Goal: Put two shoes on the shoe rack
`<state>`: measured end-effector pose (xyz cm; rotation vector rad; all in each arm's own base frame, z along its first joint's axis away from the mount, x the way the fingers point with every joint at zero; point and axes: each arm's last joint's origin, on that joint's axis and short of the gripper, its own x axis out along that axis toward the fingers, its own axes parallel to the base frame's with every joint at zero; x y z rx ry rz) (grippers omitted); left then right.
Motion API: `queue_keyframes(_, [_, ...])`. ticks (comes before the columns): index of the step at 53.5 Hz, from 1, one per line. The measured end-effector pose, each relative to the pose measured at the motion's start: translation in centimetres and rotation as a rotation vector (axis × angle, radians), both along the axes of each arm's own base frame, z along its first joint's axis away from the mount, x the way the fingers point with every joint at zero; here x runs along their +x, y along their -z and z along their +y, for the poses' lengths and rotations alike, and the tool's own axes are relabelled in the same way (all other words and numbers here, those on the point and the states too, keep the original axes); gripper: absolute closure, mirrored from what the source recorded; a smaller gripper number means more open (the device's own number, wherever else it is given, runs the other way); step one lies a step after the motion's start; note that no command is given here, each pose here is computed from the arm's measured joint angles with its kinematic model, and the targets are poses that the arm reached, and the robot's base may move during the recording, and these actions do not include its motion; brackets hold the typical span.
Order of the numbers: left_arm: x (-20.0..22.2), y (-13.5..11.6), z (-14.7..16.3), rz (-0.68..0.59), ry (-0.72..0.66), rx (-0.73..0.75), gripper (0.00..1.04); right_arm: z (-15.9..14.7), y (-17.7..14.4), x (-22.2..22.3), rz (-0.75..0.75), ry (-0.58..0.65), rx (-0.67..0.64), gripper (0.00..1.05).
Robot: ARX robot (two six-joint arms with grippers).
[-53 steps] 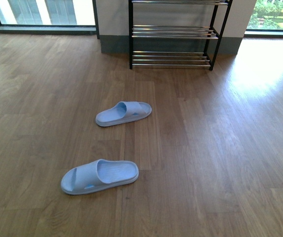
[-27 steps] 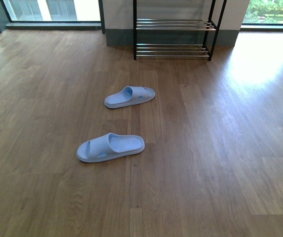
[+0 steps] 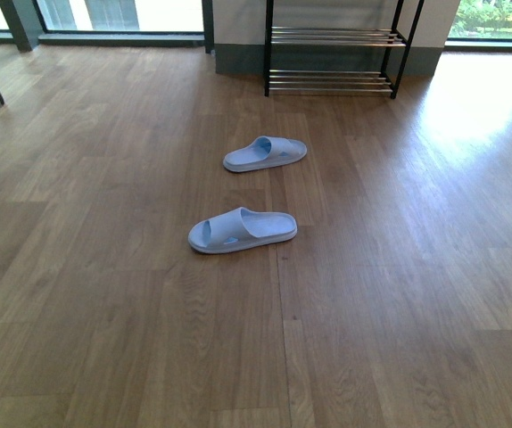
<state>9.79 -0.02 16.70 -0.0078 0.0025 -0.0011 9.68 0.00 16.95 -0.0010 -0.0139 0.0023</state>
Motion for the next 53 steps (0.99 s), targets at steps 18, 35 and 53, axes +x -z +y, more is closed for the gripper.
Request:
queue_keyframes(18, [0.0,0.01,0.0,0.001,0.0,0.0,0.09,0.0,0.0,0.0,0.0,0.001,0.0,0.09])
queue_keyframes(35, [0.0,0.01,0.0,0.001,0.0,0.0,0.09,0.0,0.0,0.0,0.0,0.001,0.0,0.09])
queue_keyframes(53, [0.0,0.0,0.0,0.0,0.001,0.0,0.09,0.0,0.0,0.0,0.0,0.001,0.0,0.09])
